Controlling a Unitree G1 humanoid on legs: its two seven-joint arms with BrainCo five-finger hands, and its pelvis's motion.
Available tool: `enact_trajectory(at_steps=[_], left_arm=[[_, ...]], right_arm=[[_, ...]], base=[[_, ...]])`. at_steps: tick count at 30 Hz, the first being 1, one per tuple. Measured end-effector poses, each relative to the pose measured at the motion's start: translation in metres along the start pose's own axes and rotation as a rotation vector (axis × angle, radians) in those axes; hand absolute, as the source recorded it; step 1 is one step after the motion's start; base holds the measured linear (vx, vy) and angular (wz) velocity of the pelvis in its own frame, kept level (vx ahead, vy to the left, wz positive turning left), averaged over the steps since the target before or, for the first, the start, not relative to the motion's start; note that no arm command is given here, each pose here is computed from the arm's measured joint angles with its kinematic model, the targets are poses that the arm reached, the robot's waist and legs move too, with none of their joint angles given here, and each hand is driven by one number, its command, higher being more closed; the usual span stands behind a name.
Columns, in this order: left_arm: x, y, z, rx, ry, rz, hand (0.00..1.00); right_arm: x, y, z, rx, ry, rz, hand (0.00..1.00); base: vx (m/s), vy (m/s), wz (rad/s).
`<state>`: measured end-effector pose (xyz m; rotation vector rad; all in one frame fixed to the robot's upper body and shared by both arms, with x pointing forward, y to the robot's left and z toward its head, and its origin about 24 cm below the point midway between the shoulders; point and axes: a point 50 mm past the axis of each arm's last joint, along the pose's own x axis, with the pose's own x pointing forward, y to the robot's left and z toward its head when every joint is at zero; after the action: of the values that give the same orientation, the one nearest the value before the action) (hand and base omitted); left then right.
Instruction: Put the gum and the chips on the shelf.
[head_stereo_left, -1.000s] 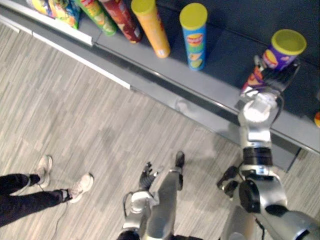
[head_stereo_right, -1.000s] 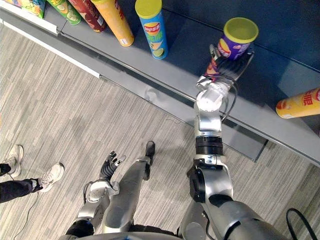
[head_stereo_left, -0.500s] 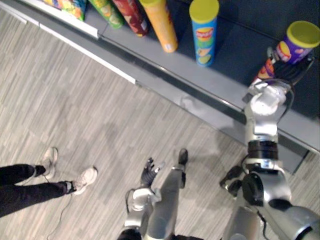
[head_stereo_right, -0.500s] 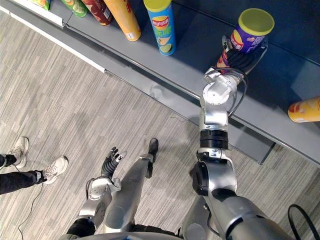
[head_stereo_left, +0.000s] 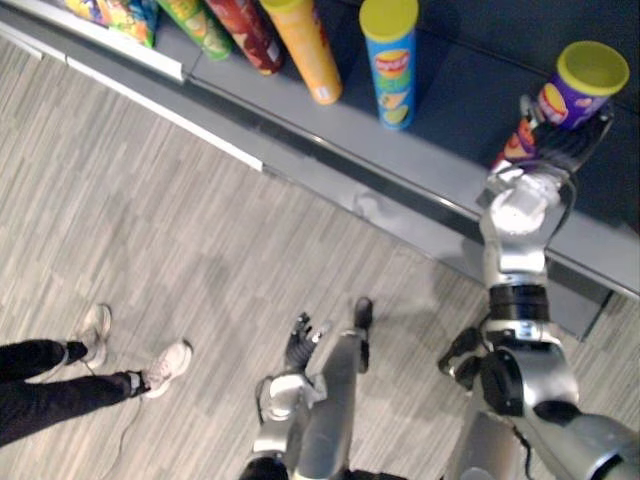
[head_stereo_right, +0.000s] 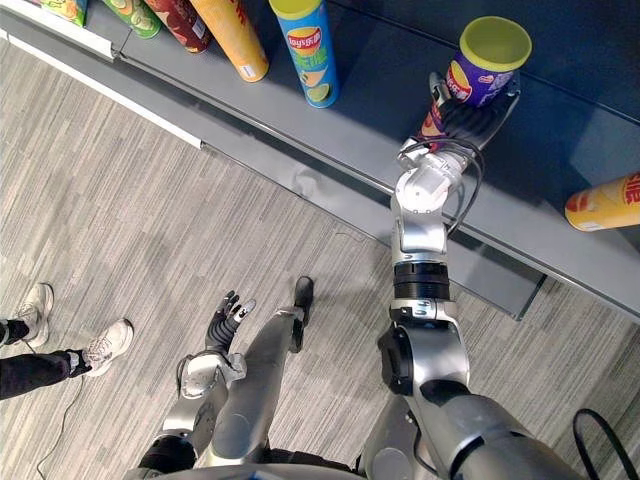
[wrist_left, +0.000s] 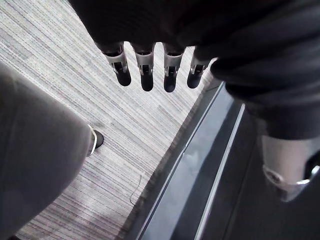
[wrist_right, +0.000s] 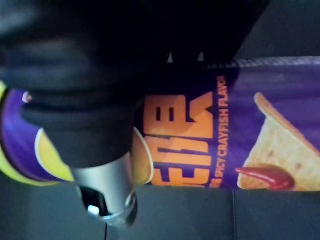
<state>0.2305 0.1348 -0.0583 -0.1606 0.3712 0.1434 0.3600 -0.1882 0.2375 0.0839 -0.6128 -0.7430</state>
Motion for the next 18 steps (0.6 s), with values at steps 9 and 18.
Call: enact_trajectory(at_steps=[9,18], left_arm=[[0.0,0.001,0.004,-0.041,-0.012,0.007,0.0],[-0.005,0.005,-0.005,-0.041,0.018,0.021,0.0]], right_arm=[[-0.026,-0.003,-0.03,-0.03,0.125,0.038,0.0],[-0.042,0.003,-0.039,-0.038,0.161,0.084,0.0]], base=[[0.03,-0.033,-0.04],[0.0,-0.034,-0.06]])
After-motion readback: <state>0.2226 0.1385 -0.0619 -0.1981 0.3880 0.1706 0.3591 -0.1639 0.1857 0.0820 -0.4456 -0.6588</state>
